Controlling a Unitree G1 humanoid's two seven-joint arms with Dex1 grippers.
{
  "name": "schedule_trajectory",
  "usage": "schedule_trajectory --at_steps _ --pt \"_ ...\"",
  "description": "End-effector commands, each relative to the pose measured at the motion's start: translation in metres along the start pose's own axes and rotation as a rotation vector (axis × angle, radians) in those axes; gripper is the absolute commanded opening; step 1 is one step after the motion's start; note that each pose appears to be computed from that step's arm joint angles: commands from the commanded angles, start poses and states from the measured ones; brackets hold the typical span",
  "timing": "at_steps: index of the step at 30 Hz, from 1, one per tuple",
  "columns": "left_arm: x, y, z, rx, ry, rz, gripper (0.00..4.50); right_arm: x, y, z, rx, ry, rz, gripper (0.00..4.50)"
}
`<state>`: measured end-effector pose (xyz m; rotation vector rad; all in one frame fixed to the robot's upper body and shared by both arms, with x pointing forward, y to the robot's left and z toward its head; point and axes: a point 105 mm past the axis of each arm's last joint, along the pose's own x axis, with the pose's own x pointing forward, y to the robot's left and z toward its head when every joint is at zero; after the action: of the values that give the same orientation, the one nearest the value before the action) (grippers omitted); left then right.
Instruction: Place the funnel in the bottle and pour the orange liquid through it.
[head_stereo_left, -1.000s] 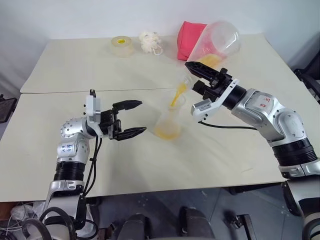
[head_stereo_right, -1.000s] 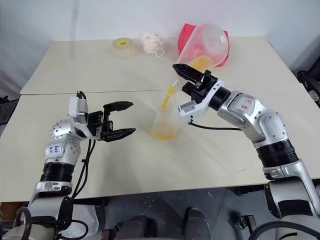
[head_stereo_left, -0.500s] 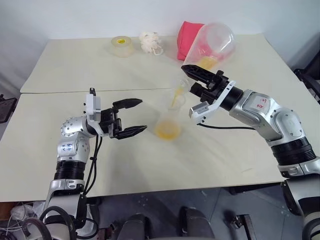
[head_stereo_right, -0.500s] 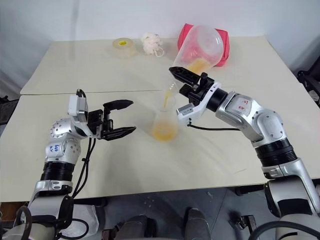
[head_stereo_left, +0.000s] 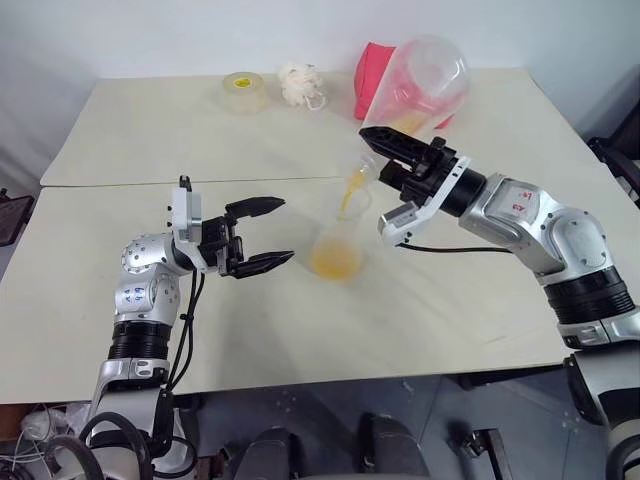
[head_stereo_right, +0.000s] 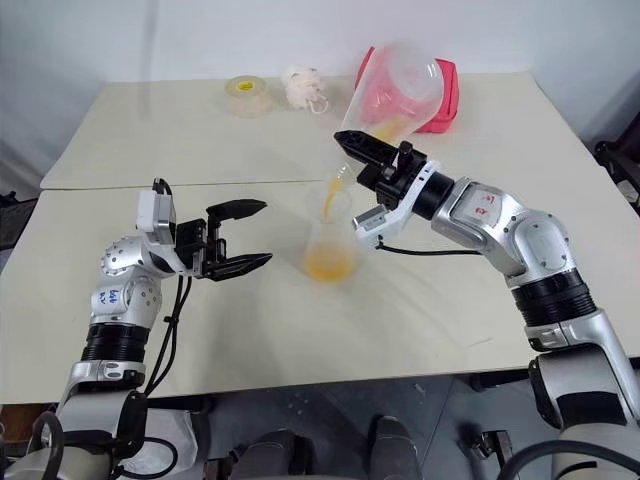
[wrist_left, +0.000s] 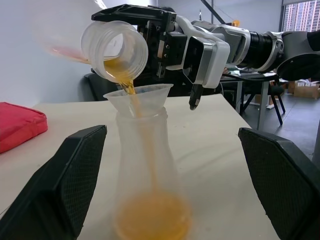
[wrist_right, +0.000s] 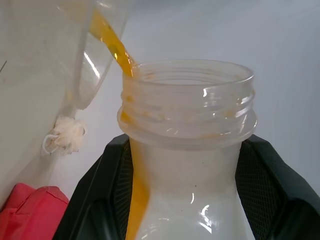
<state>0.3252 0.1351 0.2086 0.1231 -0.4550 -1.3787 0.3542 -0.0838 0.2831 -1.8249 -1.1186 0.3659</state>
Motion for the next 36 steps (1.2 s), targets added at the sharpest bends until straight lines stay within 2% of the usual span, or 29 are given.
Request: schedule_trajectory --at_steps 1,13,36 --pt "-0.001 0.003 0.01 0.037 -0.025 -0.001 4.5 -0.001 -0.018 -0.007 -0.049 0.0 -0.052 2.45" --pt "-0.013 0.005 0.01 0.031 0.019 0.039 4.5 -0.002 -0.019 -0.005 -0.097 -0.037 -0.061 2.45" --pt "-0.012 0.004 0.01 0.031 0.02 0.038 4.5 0.003 -0.023 -0.001 -0.135 -0.079 -0.075 2.45"
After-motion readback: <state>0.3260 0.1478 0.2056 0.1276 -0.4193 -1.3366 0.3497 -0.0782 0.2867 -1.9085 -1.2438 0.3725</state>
